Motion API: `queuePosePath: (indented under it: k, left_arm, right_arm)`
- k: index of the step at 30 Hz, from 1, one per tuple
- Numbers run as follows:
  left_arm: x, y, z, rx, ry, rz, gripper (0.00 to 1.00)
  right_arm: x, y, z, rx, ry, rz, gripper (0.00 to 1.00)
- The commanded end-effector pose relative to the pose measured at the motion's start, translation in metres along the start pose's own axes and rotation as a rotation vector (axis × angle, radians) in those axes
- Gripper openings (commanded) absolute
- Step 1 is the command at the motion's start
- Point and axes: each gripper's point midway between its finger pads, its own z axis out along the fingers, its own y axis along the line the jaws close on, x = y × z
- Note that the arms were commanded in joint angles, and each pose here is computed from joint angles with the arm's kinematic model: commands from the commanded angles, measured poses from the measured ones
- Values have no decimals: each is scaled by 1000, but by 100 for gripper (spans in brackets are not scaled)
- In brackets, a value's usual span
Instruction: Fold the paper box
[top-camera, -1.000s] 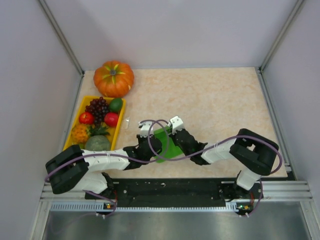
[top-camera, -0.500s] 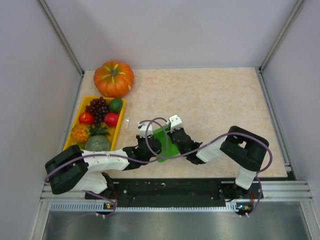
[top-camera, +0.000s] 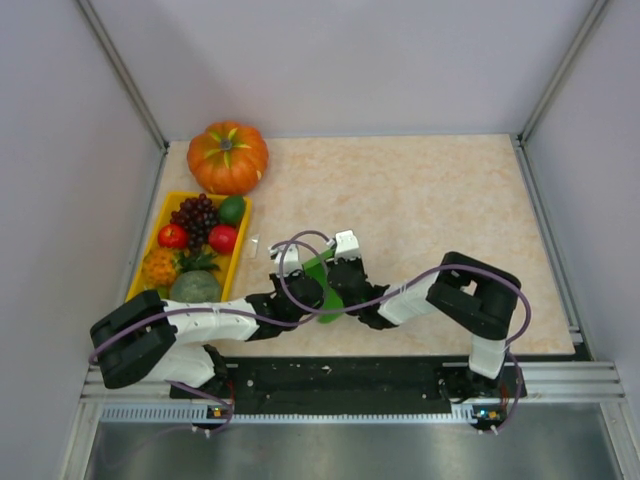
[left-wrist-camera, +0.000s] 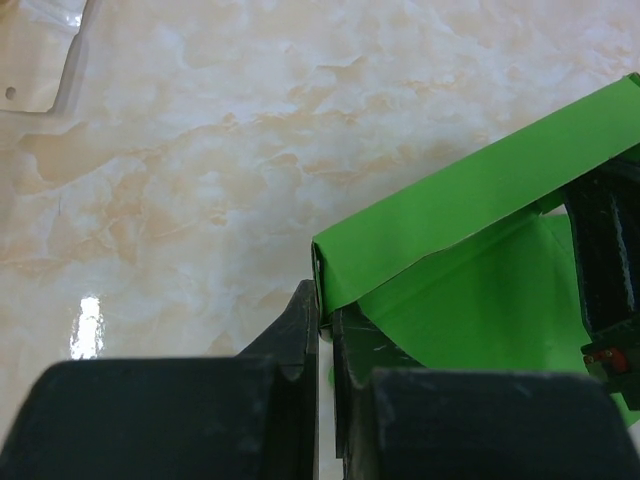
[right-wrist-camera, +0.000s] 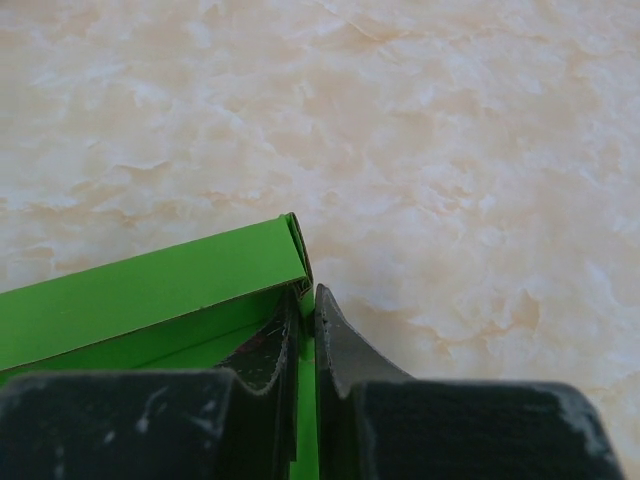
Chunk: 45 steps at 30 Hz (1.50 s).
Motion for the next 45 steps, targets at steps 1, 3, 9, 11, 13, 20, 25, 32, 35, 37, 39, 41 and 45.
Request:
queuePosePath:
  k: [1,3,9,11,13,20,25,32,35,37,39,41,45]
  left_arm:
    - [-6,-11,-8,37,-6,-35,0]
    - [-5,-9,-8,32,-5,-20,0]
    - [-3,1,-7,8,-13,18,0]
    - [-1,2,-6,4,-10,23,0]
    - [-2,2,-7,4,-11,29,0]
    - [-7,-1,-7,5,-16,42,0]
    - [-7,-1,-6,-3,-14,58,0]
    - [-6,0,-6,-7,-12,63,0]
    - [-6,0,-6,-10,-13,64,0]
    - [-6,0,-6,-7,-13,59,0]
    - [-6,-1,-7,3,-12,53,0]
    - [-6,-1,-7,8,-14,49,0]
    - [-8,-1,-8,7,-17,40,0]
  right_arm:
    - [-3,-33,5,42,-17,90,0]
    - [4,-38,-2,-13,-7,110,10]
    - [-1,-47,-9,-121,-9,78,18]
    - [-1,-46,-13,-151,-14,57,19]
    - [0,-46,-14,-161,-12,52,23]
    - [6,-52,-13,-145,7,48,31]
    - [9,-53,-16,-148,21,46,37]
    - [9,-48,-16,-179,23,31,38]
    - [10,-53,-15,-153,20,26,36]
    - [8,-54,-14,-144,16,22,27]
    - [7,-46,-10,-163,13,24,19]
    - [3,-39,-4,-164,6,26,5]
    - [24,-50,7,87,64,-17,0]
